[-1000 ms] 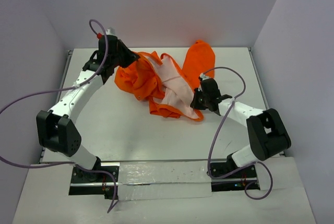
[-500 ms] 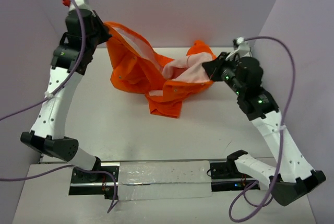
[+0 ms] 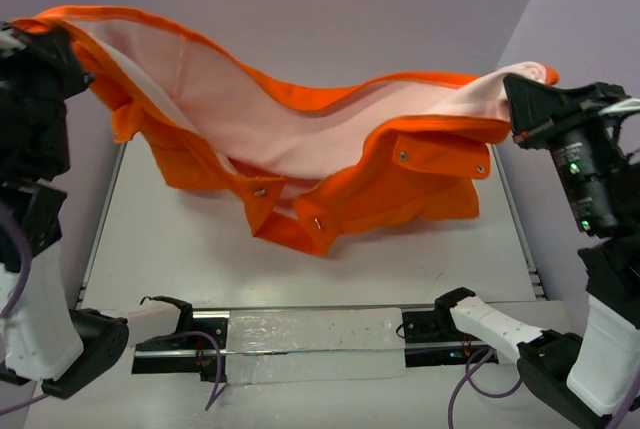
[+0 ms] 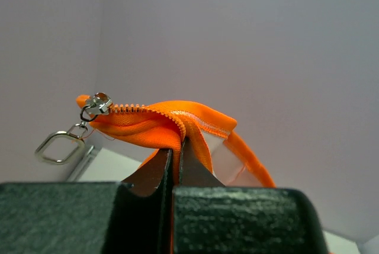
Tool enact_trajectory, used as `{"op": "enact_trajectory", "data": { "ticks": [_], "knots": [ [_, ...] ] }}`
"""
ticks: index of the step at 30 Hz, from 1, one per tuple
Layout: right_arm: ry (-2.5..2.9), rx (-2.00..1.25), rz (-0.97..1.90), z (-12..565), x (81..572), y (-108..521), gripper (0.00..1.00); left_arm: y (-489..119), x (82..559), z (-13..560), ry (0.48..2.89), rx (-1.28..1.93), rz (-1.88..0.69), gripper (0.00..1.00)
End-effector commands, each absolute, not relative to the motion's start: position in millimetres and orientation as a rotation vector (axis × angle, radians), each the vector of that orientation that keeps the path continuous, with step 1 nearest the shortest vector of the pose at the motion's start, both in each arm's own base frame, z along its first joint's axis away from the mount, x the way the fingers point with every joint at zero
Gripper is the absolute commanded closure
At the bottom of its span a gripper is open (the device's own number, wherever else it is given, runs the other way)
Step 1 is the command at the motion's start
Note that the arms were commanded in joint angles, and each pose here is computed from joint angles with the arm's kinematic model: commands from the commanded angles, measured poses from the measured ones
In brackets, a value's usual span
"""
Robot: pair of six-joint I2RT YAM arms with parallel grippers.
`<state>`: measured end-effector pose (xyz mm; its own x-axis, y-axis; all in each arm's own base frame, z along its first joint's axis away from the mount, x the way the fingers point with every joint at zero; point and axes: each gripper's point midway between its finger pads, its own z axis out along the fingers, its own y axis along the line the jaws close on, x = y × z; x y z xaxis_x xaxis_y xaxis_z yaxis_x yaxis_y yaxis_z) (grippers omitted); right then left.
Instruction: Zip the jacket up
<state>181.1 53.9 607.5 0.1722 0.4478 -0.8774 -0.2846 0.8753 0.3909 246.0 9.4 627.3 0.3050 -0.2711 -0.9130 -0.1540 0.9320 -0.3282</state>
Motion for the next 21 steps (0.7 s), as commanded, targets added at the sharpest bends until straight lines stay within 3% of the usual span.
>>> {"op": "enact_trajectory", "data": {
  "ticks": [1, 6, 10, 15, 21],
  "knots": [
    [1.302, 0.118, 0.533, 611, 173, 56, 1.00, -5, 244, 646, 1.211, -0.294, -0.145, 1.00],
    [1.449, 0.071, 0.523, 562, 217, 81, 1.00, -52, 302, 558, 1.433, -0.219, -0.263, 1.00],
    [1.662, 0.119, 0.476, 481, 274, 98, 1.00, -91, 341, 458, 1.616, -0.156, -0.371, 1.00],
    [1.871, 0.208, 0.341, 388, 346, 105, 1.00, -106, 388, 379, 1.743, -0.171, -0.350, 1.00],
    [1.965, 0.207, 0.269, 360, 424, 108, 1.00, -100, 433, 393, 1.710, -0.196, -0.354, 1.00]
  ]
}}
